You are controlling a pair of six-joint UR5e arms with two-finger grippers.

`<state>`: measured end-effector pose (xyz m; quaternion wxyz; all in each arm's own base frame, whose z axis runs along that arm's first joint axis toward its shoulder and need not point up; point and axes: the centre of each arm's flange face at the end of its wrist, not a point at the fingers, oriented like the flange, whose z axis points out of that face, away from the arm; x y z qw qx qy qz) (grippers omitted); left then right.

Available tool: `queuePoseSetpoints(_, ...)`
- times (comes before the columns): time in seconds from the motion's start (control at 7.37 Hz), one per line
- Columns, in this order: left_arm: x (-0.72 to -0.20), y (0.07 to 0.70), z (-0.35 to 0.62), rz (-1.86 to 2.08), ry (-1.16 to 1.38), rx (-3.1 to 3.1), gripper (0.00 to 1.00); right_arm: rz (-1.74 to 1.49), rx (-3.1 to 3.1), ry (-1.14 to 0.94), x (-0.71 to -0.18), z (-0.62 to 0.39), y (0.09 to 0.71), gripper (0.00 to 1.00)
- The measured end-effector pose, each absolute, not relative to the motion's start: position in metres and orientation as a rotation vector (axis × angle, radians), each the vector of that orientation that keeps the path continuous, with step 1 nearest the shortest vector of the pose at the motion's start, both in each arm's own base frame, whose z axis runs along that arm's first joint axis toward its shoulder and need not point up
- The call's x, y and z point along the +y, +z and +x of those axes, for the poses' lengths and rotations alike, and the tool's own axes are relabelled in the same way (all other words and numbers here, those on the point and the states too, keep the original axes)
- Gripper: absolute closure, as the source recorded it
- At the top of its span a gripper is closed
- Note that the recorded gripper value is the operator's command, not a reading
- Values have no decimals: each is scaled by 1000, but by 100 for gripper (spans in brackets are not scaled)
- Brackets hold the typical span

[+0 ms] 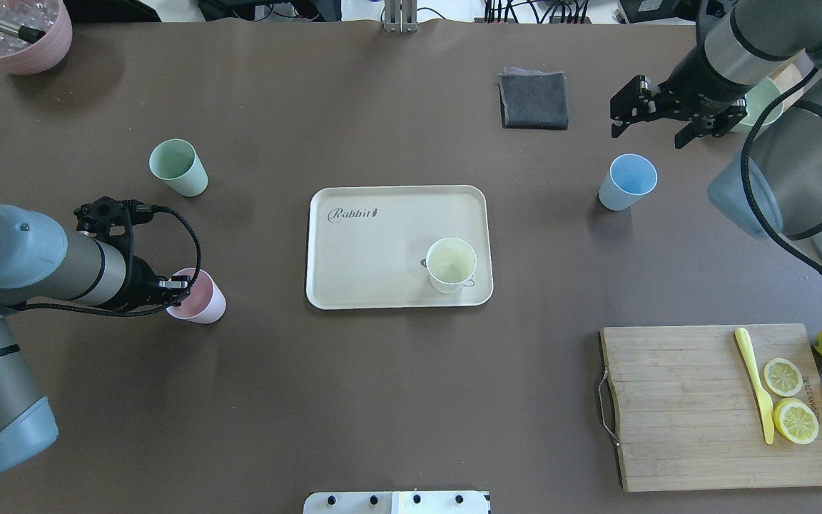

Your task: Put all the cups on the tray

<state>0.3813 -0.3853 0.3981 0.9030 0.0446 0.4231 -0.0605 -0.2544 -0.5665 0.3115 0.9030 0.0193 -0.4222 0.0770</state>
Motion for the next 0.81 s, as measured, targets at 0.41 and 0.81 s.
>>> queuePoseSetpoints(0.41,-403,351,377,88,-127,947,100,41,-875,161,-567,-253,311,0)
queuePoseSetpoints(0.81,-444,248,438,33,-214,940,100,38,-871,163,-567,-253,313,0)
